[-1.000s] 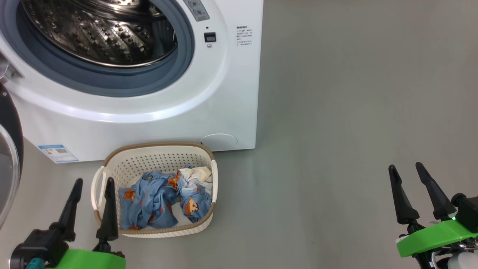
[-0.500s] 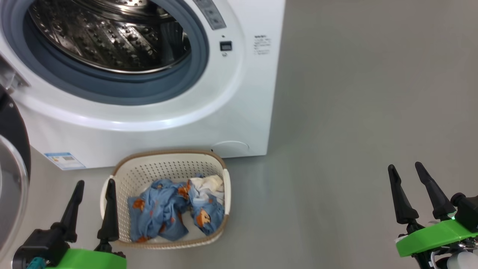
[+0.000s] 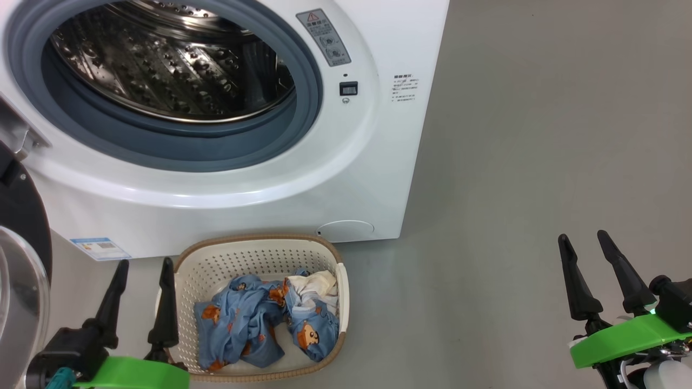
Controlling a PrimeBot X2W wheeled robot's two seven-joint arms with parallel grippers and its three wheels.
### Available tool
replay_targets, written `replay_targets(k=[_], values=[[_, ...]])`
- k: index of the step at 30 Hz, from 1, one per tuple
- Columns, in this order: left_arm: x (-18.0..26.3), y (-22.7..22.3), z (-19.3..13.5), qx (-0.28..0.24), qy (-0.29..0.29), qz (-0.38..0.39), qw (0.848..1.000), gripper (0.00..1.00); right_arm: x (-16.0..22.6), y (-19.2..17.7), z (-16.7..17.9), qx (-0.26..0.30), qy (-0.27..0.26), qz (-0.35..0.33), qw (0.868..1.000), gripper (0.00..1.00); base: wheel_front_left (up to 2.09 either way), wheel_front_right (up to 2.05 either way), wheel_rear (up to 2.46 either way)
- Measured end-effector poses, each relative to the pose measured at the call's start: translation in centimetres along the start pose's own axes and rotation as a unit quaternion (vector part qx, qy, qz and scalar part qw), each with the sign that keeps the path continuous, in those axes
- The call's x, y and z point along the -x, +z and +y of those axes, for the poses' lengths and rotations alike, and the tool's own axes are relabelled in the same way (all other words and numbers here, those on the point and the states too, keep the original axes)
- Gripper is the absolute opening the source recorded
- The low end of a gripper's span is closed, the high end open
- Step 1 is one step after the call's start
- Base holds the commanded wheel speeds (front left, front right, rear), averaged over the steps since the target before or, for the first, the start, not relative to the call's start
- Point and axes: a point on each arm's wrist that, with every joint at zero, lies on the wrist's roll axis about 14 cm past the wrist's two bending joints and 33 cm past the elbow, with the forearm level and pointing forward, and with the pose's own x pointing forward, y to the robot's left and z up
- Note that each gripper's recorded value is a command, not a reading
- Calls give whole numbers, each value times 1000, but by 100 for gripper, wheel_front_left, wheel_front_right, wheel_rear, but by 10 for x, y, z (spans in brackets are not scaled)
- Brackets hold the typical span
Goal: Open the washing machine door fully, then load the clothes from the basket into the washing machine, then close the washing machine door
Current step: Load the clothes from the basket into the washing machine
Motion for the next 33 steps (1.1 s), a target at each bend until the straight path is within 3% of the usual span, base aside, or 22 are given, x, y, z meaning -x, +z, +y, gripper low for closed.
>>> replay_targets(k=[19, 33], values=[[2, -57, 2, 12, 11, 87, 996, 100, -7, -7, 3, -4, 5, 9, 1000, 100, 0, 0, 0], [-13, -142, -10, 12, -8, 224, 974, 100, -37, -20, -1, -7, 4, 16, 1000, 100, 0, 0, 0]])
